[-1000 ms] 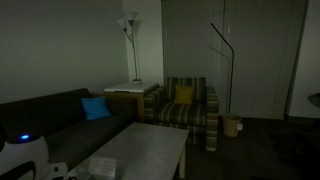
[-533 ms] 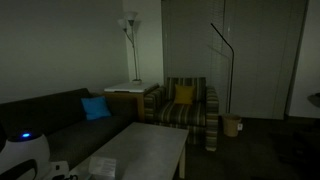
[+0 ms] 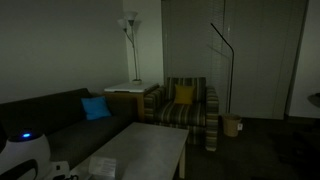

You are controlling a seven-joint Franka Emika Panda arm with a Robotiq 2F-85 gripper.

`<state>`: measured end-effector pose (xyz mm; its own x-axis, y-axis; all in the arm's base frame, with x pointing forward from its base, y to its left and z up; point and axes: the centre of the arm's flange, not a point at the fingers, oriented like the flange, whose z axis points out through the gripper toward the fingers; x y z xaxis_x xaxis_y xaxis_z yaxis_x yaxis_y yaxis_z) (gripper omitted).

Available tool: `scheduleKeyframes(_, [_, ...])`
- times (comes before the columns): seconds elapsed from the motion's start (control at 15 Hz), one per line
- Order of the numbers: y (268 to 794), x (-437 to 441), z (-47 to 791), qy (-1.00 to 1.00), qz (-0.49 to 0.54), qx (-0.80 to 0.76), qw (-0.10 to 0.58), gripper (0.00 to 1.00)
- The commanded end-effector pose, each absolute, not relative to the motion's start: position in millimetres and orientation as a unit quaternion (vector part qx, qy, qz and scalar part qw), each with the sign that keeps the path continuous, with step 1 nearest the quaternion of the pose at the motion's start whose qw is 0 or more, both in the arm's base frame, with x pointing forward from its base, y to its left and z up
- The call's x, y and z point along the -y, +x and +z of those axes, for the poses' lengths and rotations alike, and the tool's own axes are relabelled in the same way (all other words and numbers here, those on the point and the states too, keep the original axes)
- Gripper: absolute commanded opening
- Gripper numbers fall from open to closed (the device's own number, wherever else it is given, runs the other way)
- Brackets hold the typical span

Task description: Remove the mug from the plate.

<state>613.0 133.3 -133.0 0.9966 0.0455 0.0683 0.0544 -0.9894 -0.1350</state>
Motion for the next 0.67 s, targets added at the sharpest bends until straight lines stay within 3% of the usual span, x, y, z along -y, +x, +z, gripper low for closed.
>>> scheduleKeyframes(0.0, [611.7, -132.8, -129.2, -0.997, -0.031, 0.016, 0.062, 0.0])
scheduleKeyframes(0.13, [611.5, -132.7, -129.4, -0.997, -0.031, 0.015, 0.062, 0.0])
scheduleKeyframes(0.2, [611.3, -132.8, -129.3, -0.997, -0.031, 0.015, 0.063, 0.26])
scheduleKeyframes(0.27, [610.6, -133.1, -128.8, -0.998, -0.031, 0.014, 0.061, 0.27])
scheduleKeyframes(0.6, [605.1, -136.1, -123.5, -0.998, -0.024, -0.008, 0.056, 0.62])
